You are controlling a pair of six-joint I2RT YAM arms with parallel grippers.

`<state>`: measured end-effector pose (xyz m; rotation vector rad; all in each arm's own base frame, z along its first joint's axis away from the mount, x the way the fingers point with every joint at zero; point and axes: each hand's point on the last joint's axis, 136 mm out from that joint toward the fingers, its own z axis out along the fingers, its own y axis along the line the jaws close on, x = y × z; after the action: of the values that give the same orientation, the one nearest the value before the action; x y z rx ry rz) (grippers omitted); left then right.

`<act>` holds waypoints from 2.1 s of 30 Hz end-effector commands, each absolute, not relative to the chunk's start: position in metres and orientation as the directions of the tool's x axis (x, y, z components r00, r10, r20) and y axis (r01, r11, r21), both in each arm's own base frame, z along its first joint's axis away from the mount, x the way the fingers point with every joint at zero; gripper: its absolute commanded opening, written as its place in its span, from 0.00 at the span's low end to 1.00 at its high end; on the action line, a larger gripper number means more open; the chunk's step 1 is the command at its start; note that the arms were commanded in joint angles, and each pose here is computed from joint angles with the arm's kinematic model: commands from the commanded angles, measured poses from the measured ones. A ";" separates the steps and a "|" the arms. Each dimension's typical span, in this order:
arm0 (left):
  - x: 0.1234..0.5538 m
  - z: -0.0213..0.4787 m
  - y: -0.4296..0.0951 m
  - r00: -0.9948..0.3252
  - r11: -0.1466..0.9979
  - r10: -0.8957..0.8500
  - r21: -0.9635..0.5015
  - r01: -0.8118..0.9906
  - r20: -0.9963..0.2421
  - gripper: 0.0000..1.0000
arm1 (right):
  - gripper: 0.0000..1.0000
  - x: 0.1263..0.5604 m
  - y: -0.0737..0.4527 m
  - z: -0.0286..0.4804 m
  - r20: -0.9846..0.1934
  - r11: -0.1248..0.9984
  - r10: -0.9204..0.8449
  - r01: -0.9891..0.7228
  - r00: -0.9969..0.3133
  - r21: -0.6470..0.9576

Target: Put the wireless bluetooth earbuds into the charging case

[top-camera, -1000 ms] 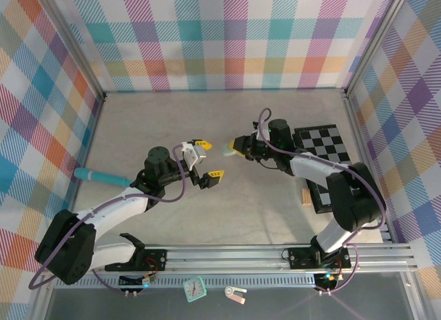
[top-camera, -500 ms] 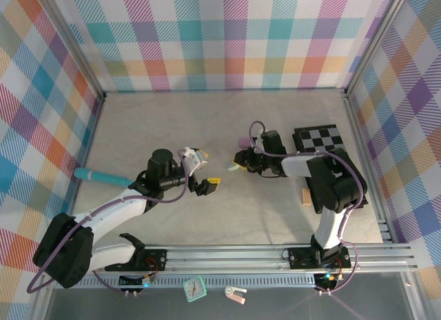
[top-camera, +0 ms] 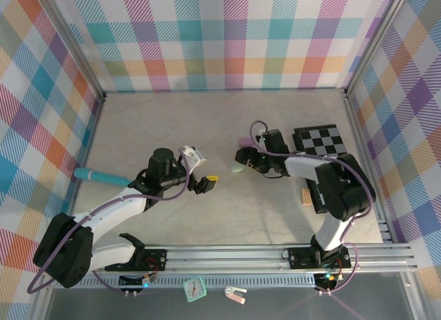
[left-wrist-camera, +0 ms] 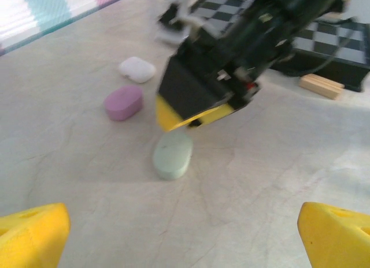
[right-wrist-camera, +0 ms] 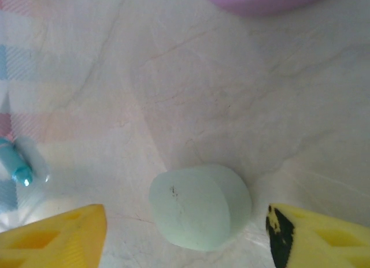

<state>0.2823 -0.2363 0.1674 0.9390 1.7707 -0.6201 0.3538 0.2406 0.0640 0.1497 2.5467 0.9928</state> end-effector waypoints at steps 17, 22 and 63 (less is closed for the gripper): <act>0.355 0.136 -0.050 -0.283 0.987 0.148 0.121 0.108 -0.948 1.00 | 0.99 0.397 0.071 0.159 -0.897 0.993 -0.061 -0.120 -0.438 -0.009; 0.362 0.118 -0.035 -0.303 0.996 0.079 0.062 0.066 -0.950 1.00 | 0.99 0.403 0.040 0.139 -0.900 0.998 -0.020 -0.064 -0.435 0.009; 0.401 0.081 -0.016 -0.390 0.998 -0.056 -0.050 -0.025 -0.919 1.00 | 0.99 0.398 0.020 0.090 -0.925 0.994 0.043 -0.078 -0.377 0.078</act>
<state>0.3973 -0.0197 0.0765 -0.0370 1.9853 -0.0349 0.3933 0.0184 0.0825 -0.0272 1.9914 0.1064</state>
